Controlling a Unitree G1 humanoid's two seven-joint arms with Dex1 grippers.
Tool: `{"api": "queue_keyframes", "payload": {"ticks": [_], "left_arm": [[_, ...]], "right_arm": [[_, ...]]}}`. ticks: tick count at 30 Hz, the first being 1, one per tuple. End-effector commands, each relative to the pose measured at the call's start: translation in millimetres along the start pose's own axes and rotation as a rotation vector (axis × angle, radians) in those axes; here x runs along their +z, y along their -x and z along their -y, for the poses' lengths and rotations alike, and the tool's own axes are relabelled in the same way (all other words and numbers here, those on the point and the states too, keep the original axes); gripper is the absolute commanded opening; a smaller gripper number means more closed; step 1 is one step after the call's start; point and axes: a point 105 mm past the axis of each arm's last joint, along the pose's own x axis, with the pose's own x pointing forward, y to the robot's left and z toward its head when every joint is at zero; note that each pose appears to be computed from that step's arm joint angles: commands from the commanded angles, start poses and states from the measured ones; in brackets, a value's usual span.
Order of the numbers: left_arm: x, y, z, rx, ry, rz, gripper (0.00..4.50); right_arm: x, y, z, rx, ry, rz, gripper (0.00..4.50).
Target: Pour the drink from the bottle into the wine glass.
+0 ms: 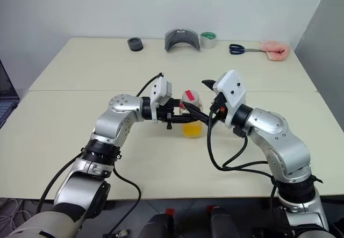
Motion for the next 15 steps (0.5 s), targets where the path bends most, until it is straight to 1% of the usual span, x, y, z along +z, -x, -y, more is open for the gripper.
{"api": "queue_keyframes", "payload": {"ticks": [1,15], "left_arm": [[15.7,0.2,1.1,-0.015,-0.058,0.029,1.81],[14.6,1.1,1.6,-0.015,-0.056,0.028,1.81]], "right_arm": [[10.7,7.7,4.2,-0.024,0.029,0.026,4.38],[7.2,12.1,8.6,-0.037,0.041,0.001,4.38]]}}
